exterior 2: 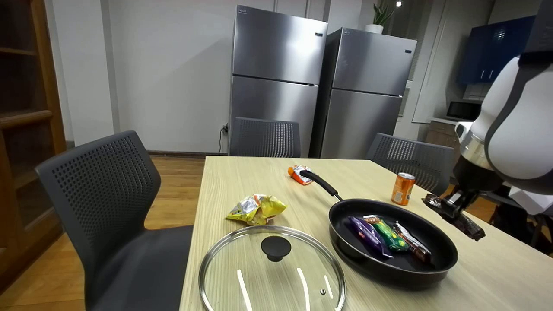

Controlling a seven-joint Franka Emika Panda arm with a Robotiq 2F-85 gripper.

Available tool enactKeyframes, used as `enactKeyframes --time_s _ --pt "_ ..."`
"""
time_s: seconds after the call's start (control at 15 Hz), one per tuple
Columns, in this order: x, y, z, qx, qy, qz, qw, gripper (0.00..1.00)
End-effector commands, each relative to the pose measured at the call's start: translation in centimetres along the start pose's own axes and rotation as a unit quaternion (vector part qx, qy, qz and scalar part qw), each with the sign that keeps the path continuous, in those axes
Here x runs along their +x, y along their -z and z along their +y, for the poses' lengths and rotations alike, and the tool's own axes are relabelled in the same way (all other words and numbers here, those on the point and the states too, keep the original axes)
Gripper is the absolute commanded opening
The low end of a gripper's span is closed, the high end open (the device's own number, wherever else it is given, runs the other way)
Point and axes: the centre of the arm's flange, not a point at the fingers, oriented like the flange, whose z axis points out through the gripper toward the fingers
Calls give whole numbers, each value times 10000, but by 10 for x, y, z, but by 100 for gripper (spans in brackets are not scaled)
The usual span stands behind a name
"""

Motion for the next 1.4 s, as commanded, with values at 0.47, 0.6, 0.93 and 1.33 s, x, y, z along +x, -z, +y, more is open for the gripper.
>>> enactKeyframes --time_s 0.47,0.6,0.93,1.33 --pt "68 26 -77 385 132 166 9990 3" --pt "81 21 -88 494 179 118 9985 3" --pt "117 4 -109 728 193 -163 9970 3" --pt "147 -26 -121 903 180 -608 9939 3"
